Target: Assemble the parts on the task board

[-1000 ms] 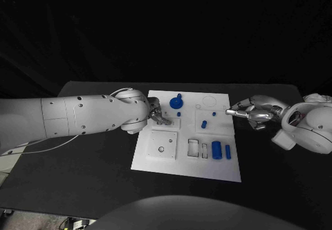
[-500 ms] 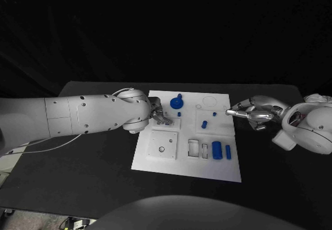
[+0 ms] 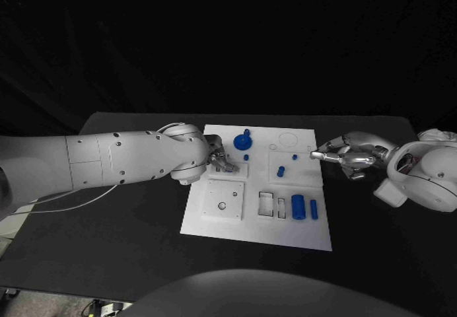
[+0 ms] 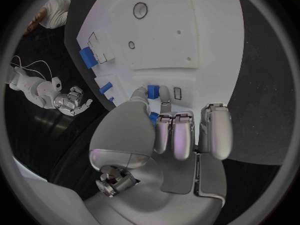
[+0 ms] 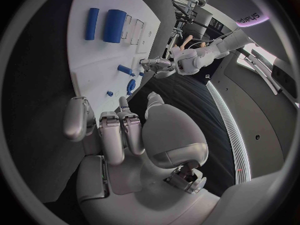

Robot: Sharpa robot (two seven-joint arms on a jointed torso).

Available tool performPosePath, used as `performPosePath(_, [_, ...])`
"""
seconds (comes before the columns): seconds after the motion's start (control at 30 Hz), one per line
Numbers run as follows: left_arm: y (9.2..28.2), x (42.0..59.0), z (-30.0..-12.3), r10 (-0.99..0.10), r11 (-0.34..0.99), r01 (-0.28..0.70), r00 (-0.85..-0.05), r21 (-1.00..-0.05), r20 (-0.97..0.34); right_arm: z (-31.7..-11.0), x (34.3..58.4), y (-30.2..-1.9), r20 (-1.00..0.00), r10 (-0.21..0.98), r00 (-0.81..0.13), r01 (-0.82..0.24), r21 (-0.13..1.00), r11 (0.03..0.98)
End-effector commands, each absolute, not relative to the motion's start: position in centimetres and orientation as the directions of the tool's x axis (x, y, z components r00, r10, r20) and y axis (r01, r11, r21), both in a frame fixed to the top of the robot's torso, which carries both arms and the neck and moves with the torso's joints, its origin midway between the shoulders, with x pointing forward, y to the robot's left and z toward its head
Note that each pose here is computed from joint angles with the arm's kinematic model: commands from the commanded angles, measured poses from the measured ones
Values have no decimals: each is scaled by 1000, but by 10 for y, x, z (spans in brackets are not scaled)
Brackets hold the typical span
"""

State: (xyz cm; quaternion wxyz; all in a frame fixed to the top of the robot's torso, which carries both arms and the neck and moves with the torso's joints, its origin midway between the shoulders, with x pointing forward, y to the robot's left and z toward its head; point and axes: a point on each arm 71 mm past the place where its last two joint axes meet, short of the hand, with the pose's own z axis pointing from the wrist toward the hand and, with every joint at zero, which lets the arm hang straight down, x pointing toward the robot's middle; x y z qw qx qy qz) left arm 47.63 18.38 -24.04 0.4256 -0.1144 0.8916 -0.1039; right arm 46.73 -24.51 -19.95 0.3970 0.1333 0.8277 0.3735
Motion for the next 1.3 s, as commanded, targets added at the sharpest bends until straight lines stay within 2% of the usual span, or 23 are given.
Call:
performPosePath(0.03, [180, 475, -243, -314, 942, -109, -620, -317, -719, -201, 466, -244, -550, 505, -665, -76, 722, 687])
performPosePath(0.83, [183, 478, -243, -353, 928, -120, -583, -353, -731, -202, 467, -246, -544, 507, -668, -64, 722, 689])
performPosePath(1.07, [182, 478, -239, -368, 921, -116, -566, -371, -737, -202, 467, -246, -544, 508, -668, -61, 720, 691])
performPosePath(1.3, [184, 479, -227, -365, 922, -107, -563, -373, -741, -202, 467, -246, -543, 507, -669, -58, 718, 693])
